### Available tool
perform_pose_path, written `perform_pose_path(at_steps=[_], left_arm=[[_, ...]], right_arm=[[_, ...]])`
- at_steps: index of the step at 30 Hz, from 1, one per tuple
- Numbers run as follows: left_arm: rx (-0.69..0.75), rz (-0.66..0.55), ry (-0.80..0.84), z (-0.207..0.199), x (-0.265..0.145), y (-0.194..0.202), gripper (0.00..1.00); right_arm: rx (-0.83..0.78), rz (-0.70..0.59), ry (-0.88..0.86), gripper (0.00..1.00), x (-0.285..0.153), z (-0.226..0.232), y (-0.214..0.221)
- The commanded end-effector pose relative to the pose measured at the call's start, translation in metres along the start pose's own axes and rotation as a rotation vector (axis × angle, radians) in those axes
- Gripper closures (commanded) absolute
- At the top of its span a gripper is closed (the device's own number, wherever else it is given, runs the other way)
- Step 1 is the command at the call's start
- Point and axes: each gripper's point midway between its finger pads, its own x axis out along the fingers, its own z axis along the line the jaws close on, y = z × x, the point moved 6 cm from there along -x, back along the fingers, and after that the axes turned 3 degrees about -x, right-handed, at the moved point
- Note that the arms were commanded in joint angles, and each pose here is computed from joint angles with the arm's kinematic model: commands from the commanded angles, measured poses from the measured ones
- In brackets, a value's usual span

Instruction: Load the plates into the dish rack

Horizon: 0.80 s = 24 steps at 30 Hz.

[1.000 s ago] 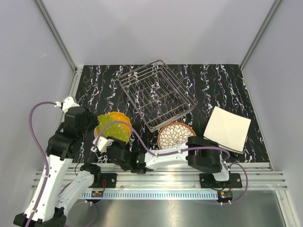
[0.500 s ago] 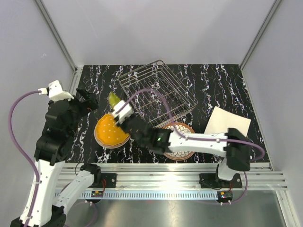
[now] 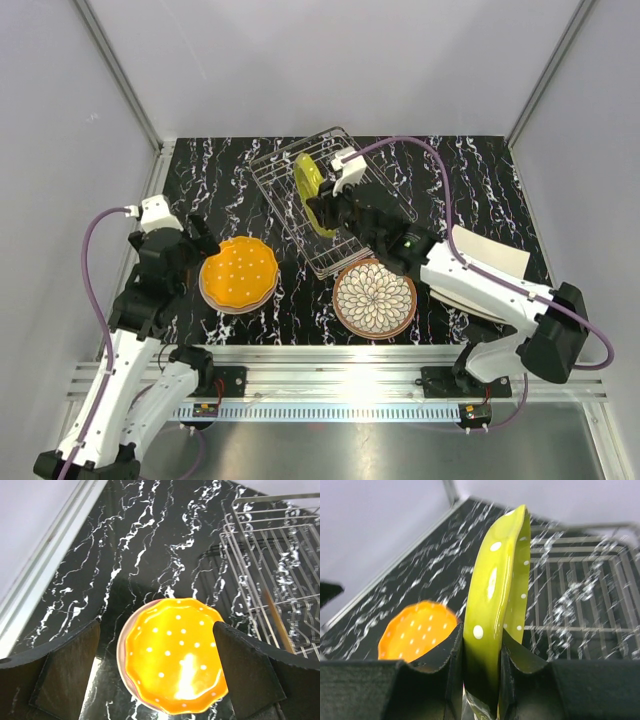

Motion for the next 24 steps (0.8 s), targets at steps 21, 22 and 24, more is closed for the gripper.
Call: perform_pose_path(at_steps=[21, 22, 24], left_arm=[[0.025, -0.083, -0.017, -0.001, 0.003, -0.018, 0.01], [0.026, -0.083, -0.015, -0.001, 0.003, -0.018, 0.01], [0.026, -0.082, -0.011, -0.002, 0.003, -0.018, 0.01]], right_arm=[[0.195, -0.033, -0.454, 1.00, 0.027, -0.009, -0.006], [0.192, -0.032, -0.453, 1.00, 0.028, -0.010, -0.005], [0.189, -0.032, -0.444, 1.00, 0.029, -0.013, -0.005]])
